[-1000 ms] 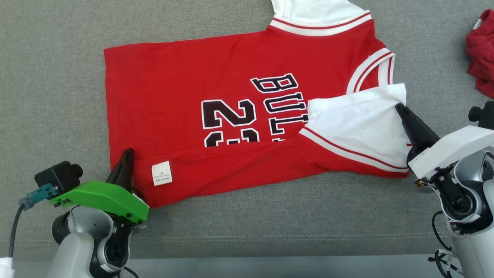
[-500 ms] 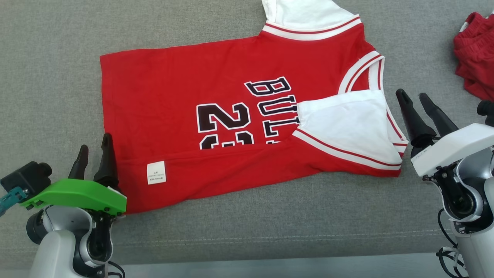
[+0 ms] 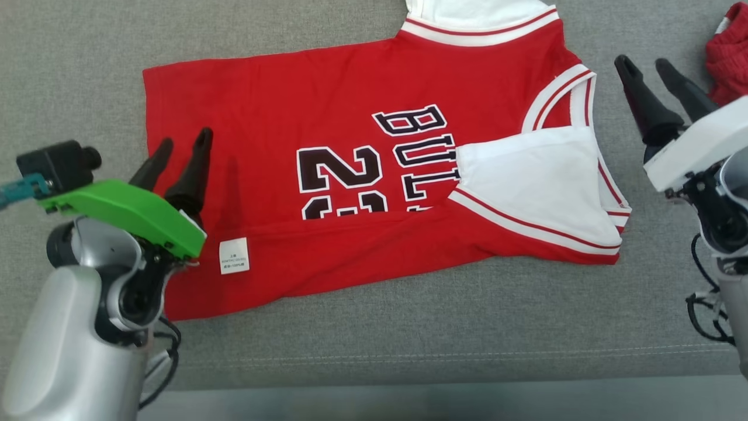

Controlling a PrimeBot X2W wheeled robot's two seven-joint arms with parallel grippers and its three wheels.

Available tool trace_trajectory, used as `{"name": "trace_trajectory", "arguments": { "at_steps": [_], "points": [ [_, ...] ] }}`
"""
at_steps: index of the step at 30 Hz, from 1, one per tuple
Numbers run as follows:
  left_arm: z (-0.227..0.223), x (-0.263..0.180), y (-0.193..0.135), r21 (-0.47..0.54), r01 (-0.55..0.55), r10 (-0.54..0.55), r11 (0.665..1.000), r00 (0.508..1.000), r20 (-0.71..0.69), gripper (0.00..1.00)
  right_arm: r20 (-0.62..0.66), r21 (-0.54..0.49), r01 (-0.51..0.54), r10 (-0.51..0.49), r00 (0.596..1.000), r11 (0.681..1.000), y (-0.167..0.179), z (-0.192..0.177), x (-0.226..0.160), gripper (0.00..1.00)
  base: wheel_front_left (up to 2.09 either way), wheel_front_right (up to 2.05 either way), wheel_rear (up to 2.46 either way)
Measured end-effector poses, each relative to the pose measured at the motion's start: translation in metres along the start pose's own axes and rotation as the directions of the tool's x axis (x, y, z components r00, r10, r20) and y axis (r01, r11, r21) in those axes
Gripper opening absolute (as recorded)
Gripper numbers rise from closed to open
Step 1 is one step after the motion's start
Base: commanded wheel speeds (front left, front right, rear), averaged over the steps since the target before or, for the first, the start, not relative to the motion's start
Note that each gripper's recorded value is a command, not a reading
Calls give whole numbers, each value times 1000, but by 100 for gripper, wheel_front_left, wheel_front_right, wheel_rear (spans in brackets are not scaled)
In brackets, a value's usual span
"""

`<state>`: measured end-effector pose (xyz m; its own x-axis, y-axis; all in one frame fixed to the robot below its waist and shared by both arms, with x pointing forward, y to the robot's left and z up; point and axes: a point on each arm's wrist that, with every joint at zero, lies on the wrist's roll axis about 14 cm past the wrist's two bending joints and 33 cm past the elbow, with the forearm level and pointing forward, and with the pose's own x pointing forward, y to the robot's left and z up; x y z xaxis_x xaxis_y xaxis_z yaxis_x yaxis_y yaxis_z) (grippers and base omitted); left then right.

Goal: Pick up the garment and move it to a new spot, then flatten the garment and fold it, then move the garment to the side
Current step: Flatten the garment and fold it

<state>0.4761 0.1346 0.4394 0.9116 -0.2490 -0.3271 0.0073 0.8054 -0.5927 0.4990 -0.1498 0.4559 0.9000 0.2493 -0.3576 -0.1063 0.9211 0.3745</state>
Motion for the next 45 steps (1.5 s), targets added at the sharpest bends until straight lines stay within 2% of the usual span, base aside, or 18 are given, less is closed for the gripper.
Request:
{"name": "trace_trajectory", "arguments": {
  "at_steps": [1, 5, 8, 10, 16, 21, 26, 31, 37, 45],
  "points": [
    [2, 4, 0, 13, 13, -13, 1000, 1000, -20, 100, -14, -9, -3, 3, 1000, 1000, 0, 1, 6, 100, 0, 0, 0],
    [8, 21, 0, -62, 50, -56, 997, 993, -101, 100, -59, -68, 1, -5, 998, 998, -5, 7, 30, 100, 0, 0, 0],
    [29, 31, 16, -66, 32, -39, 997, 993, -107, 100, -82, -85, 5, -12, 997, 996, -7, 14, 50, 100, 0, 0, 0],
    [43, 40, 19, -115, 41, -54, 993, 993, -109, 100, -104, -102, 11, -22, 994, 995, -10, 13, 62, 100, 0, 0, 0],
    [46, 58, 36, -243, 21, -63, 970, 984, -167, 100, -243, -144, 18, -53, 969, 989, -19, -20, 90, 100, 0, 0, 0],
    [49, 63, 62, -309, -37, -29, 950, 978, -205, 100, -300, -128, -33, -7, 954, 991, 1, -37, 110, 100, 0, 0, 0],
    [50, 69, 66, -395, -31, -67, 918, 971, -230, 100, -315, -125, -53, 11, 949, 991, 7, -38, 125, 100, 0, 0, 0],
    [47, 70, 77, -416, -55, -66, 908, 961, -270, 100, -336, -126, -76, 29, 941, 989, 12, -45, 134, 100, 0, 0, 0],
    [37, 71, 87, -481, -88, -80, 873, 944, -319, 100, -344, -144, -98, 43, 938, 985, 15, -45, 142, 100, 0, 0, 0],
    [35, 79, 95, -480, -104, -85, 871, 930, -357, 100, -344, -140, -117, 63, 937, 983, 20, -45, 151, 100, 0, 0, 0]
  ]
}}
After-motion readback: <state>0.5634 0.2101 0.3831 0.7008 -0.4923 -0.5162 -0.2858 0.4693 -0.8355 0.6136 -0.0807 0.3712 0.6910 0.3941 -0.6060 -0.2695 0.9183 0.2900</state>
